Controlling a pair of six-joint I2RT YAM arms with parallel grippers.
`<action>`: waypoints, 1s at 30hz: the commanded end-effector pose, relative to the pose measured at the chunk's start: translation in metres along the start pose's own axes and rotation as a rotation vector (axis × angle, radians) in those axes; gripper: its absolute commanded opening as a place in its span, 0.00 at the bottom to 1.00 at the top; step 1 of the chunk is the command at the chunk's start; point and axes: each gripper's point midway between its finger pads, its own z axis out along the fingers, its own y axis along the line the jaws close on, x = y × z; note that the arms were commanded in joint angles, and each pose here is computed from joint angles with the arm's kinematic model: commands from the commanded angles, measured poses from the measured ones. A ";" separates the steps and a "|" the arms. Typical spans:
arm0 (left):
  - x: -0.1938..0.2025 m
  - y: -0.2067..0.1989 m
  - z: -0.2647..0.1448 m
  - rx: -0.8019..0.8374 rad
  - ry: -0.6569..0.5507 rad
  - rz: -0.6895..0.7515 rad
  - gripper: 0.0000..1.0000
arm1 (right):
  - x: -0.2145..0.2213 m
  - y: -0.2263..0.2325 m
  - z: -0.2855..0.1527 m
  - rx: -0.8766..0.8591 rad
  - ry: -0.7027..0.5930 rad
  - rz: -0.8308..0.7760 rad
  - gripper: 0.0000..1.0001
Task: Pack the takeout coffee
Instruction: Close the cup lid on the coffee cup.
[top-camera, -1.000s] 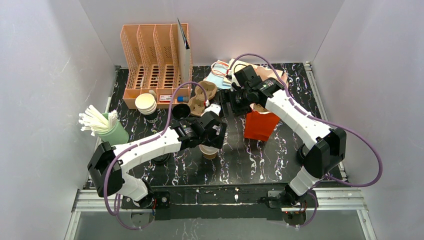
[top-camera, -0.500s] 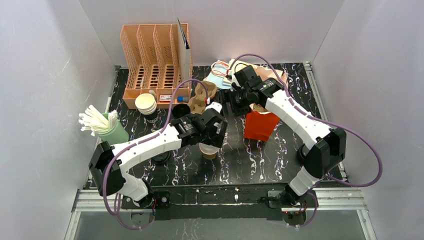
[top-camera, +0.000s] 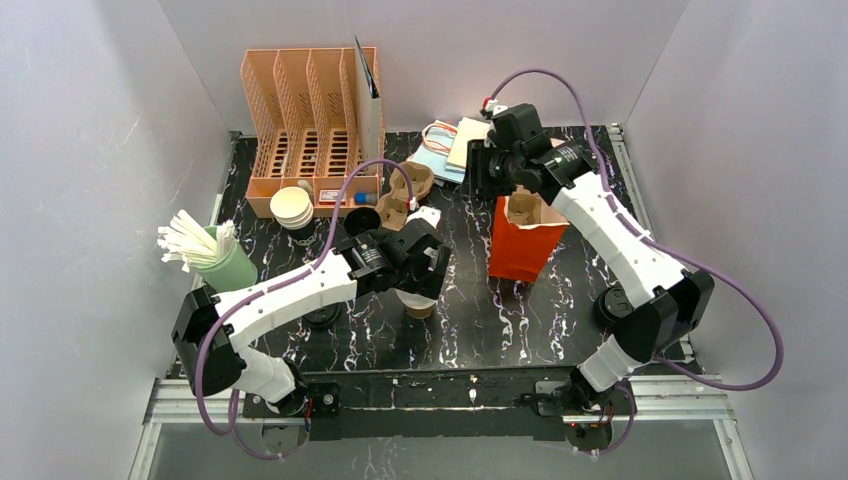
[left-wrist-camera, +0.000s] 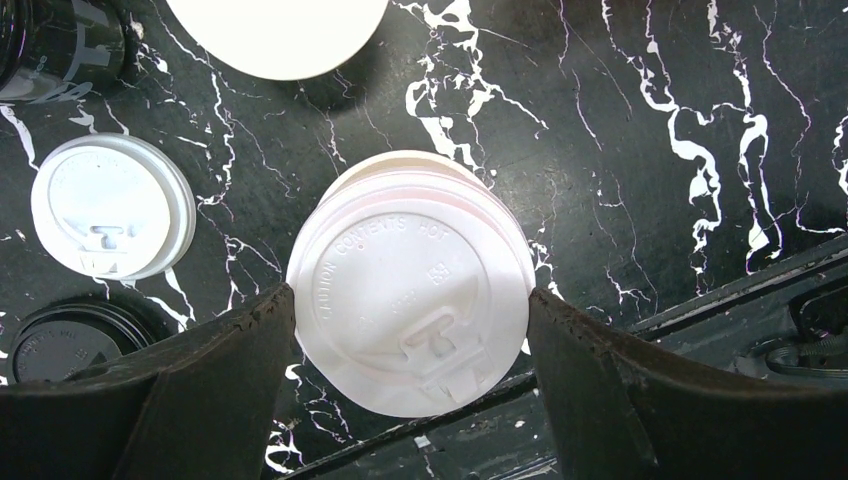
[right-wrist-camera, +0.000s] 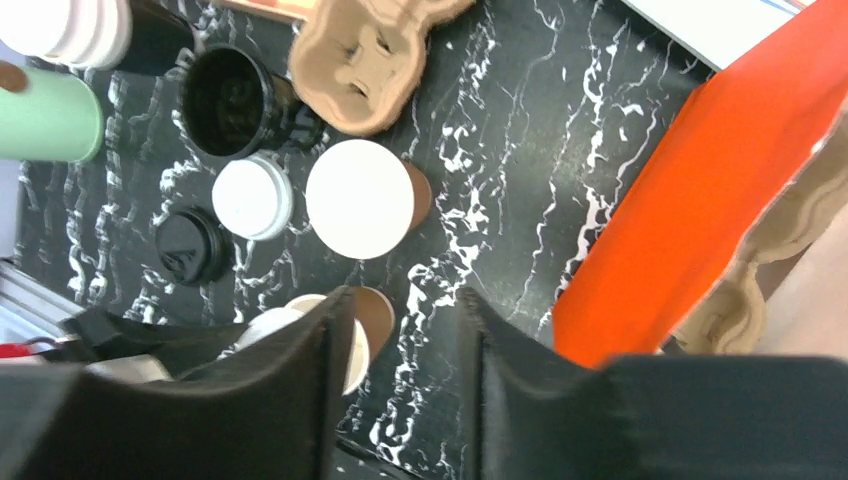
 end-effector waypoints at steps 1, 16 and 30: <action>0.006 0.005 -0.006 -0.011 0.014 0.002 0.81 | -0.047 0.031 -0.045 -0.127 -0.207 -0.017 0.40; 0.010 0.001 0.012 -0.037 0.059 0.027 0.81 | -0.053 0.056 -0.071 -0.282 -0.293 -0.066 0.01; 0.006 -0.006 0.027 -0.053 0.066 0.032 0.81 | -0.049 0.055 -0.074 -0.286 -0.299 -0.081 0.01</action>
